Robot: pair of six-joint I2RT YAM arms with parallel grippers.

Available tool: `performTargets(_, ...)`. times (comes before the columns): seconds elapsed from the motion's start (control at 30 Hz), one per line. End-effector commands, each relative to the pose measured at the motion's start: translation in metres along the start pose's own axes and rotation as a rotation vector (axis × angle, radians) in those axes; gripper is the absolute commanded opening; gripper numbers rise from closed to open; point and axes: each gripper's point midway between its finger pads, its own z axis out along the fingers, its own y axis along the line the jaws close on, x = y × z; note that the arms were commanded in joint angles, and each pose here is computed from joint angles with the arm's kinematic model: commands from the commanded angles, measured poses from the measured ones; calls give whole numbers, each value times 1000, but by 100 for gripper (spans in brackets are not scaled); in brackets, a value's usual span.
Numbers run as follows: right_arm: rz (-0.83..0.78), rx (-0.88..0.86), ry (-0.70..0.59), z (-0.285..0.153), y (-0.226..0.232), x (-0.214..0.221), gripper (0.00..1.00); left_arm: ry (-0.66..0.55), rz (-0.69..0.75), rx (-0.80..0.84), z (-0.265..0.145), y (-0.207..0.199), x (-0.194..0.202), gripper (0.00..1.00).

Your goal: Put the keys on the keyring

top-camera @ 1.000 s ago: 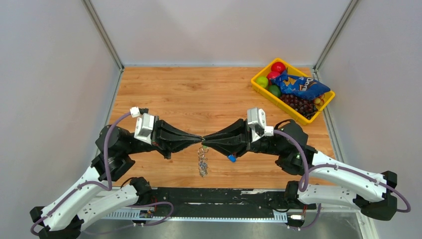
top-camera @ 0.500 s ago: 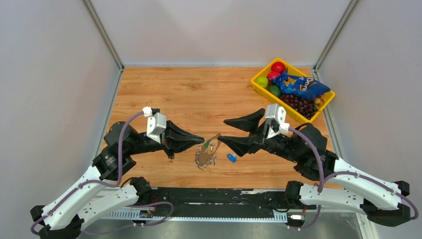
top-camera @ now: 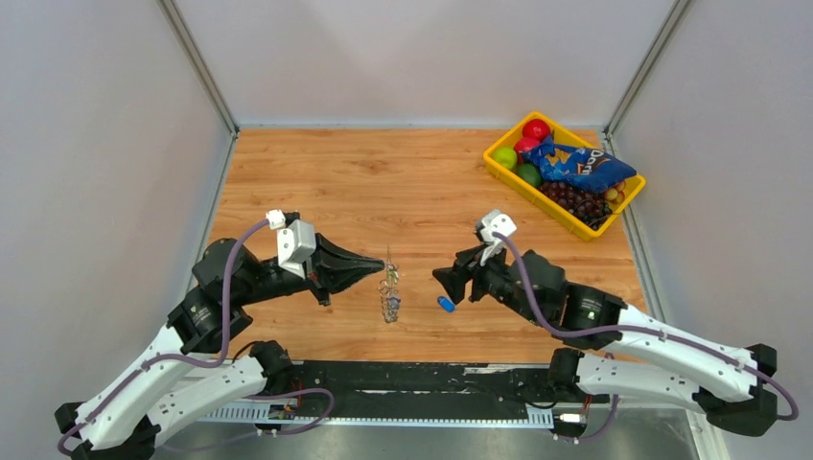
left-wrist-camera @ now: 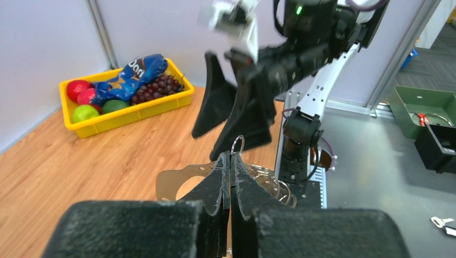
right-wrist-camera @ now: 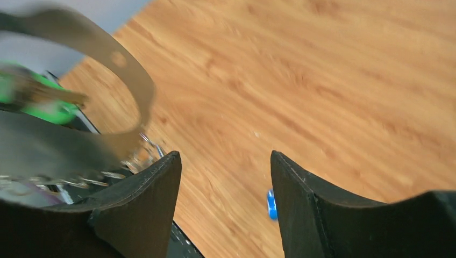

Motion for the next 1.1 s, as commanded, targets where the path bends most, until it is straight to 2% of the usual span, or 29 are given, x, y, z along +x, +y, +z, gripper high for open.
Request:
performTargets(0.0, 59, 152, 201, 10, -25, 64, 64, -62, 58, -35, -6, 3, -20, 0)
performTargets(0.13, 127, 222, 330, 18, -39, 115, 55, -64, 62, -59, -9, 6, -19, 0)
performTargets(0.27, 264, 314, 435, 19, -58, 164, 52, -57, 58, -78, -13, 7, -16, 0)
performTargets(0.37, 355, 357, 463, 21, -66, 185, 48, -53, 49, -75, -13, 7, -14, 0)
performTargets(0.47, 424, 329, 478, 25, -61, 197, 46, -52, 50, -82, -14, 8, -13, 0)
performTargets(0.7, 525, 359, 489, 25, -66, 217, 37, -46, 58, -83, -14, 8, -12, 0)
performTargets(1.07, 624, 445, 444, 30, -80, 233, 36, -38, 56, -71, -14, 7, -7, 0)
